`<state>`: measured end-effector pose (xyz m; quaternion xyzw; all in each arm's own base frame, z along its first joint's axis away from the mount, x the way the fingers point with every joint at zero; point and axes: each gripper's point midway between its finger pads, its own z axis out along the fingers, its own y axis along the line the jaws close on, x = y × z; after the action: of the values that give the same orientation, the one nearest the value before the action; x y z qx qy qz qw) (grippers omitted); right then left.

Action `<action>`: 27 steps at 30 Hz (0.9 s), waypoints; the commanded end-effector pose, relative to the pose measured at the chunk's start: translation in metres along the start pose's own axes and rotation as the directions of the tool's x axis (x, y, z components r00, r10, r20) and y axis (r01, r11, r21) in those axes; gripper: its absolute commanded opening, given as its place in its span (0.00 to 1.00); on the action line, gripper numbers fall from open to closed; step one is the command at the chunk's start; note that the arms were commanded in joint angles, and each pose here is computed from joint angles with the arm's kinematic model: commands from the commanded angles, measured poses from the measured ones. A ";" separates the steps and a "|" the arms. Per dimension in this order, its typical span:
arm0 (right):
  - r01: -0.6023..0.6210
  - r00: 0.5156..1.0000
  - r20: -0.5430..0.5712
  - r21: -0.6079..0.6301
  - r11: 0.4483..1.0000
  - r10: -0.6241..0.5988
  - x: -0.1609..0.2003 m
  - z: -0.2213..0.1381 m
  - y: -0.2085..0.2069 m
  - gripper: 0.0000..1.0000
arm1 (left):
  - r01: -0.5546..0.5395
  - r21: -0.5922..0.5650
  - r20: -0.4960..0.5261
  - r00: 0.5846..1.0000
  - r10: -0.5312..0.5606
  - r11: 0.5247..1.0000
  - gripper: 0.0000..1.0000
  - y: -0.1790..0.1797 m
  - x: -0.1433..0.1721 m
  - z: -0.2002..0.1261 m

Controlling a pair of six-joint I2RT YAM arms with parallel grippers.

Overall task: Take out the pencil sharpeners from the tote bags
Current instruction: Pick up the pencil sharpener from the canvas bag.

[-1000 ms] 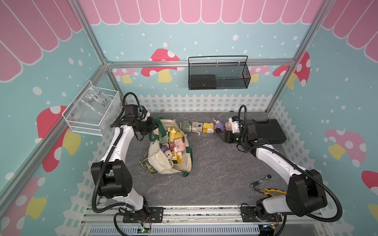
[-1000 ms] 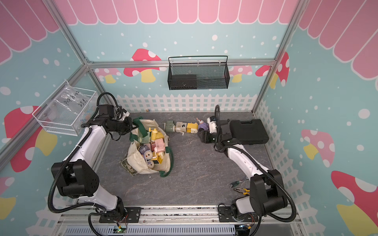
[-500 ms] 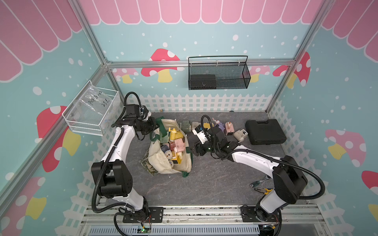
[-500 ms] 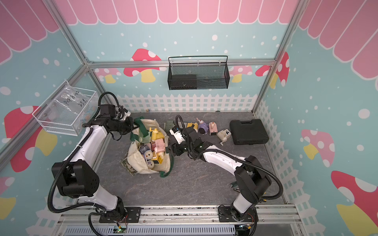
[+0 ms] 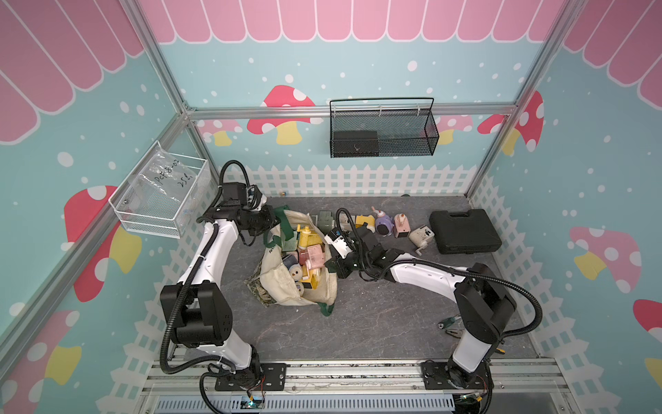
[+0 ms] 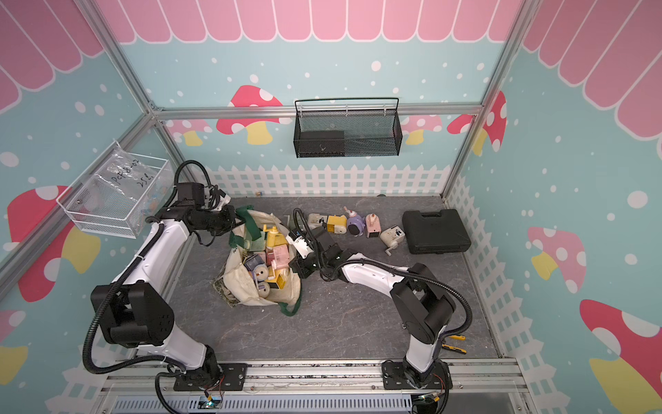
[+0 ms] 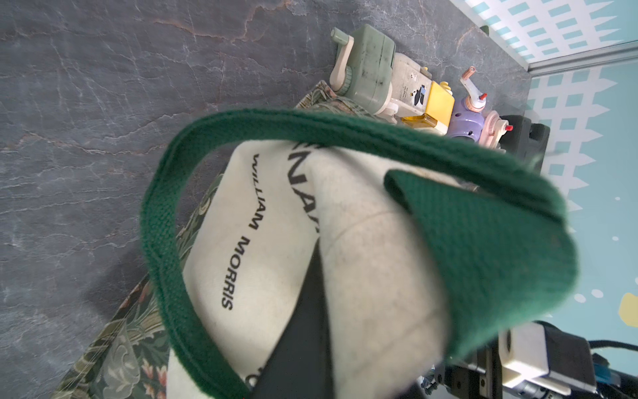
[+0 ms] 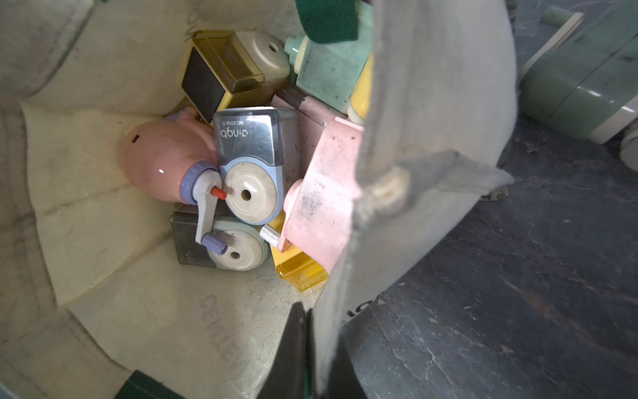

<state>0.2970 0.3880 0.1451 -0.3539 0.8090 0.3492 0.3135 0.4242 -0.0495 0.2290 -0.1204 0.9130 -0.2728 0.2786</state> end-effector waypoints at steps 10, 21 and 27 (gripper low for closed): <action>0.133 0.991 0.057 -0.243 0.961 -0.122 0.002 0.016 0.090 0.00 | -0.336 -0.195 0.439 0.810 0.388 0.922 0.00 -0.046 -0.034 -0.149; 0.093 0.996 0.039 -0.360 0.928 -0.084 0.012 0.040 0.125 0.00 | -0.337 -0.391 0.413 0.767 0.491 0.856 0.00 0.000 -0.038 -0.145; 0.105 0.994 0.027 -0.380 0.919 -0.102 0.019 0.051 0.138 0.00 | -0.290 -0.360 0.439 0.786 0.435 0.887 0.00 0.017 -0.049 -0.140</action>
<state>0.2053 0.4773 0.1311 -0.4322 0.7365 0.4496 0.2621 0.3499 0.0299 0.2636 -0.0681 0.9140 -0.0592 0.3956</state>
